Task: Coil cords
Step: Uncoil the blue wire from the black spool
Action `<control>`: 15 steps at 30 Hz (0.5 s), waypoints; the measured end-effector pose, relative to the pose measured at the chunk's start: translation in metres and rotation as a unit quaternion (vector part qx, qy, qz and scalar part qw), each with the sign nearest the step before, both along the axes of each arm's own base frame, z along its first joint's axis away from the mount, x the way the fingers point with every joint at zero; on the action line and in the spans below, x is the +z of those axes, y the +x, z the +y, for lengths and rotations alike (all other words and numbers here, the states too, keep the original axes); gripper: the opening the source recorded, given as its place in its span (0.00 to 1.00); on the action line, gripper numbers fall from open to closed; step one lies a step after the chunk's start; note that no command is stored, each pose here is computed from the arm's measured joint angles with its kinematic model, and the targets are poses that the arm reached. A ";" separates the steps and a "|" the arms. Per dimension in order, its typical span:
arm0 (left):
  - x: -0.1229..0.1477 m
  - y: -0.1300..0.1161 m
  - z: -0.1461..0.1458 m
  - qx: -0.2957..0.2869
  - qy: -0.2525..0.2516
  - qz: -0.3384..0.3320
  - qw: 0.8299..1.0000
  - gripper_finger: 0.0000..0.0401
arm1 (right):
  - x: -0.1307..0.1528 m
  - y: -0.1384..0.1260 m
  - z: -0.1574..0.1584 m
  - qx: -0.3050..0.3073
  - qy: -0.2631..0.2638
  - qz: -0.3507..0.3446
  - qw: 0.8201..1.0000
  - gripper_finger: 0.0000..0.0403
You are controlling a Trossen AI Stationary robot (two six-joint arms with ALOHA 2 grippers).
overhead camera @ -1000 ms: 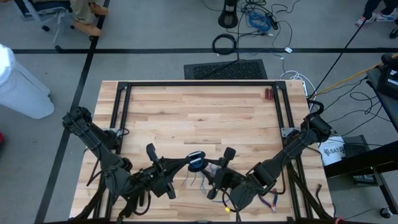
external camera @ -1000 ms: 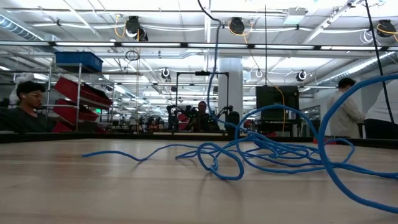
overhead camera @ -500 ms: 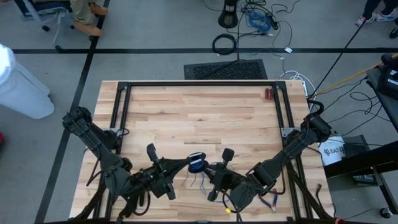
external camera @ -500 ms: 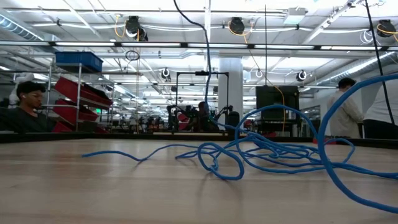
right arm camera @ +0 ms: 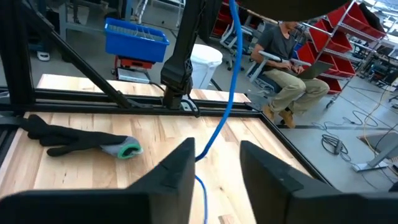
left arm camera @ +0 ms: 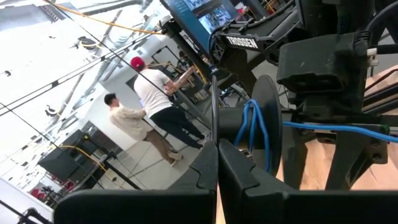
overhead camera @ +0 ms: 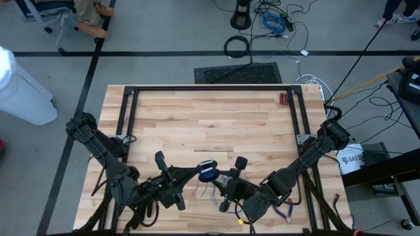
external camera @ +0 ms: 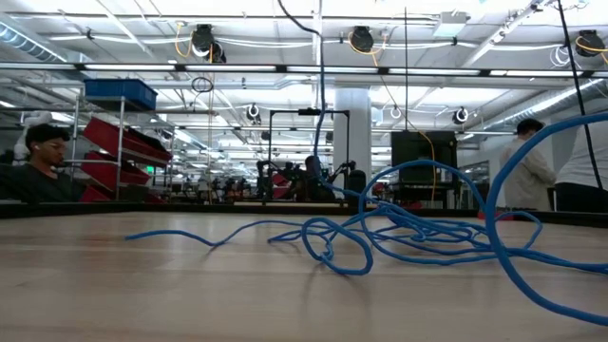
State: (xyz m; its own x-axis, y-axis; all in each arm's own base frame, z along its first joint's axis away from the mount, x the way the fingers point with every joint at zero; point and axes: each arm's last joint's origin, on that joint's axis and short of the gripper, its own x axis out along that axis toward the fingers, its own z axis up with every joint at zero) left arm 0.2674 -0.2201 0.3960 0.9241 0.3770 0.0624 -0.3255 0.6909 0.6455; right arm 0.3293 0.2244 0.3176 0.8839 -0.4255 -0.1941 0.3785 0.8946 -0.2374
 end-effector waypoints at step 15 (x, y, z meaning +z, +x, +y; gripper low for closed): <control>0.000 0.000 0.000 0.000 0.000 0.000 1.000 0.00 | 0.000 0.002 -0.002 0.020 0.011 0.006 1.000 0.27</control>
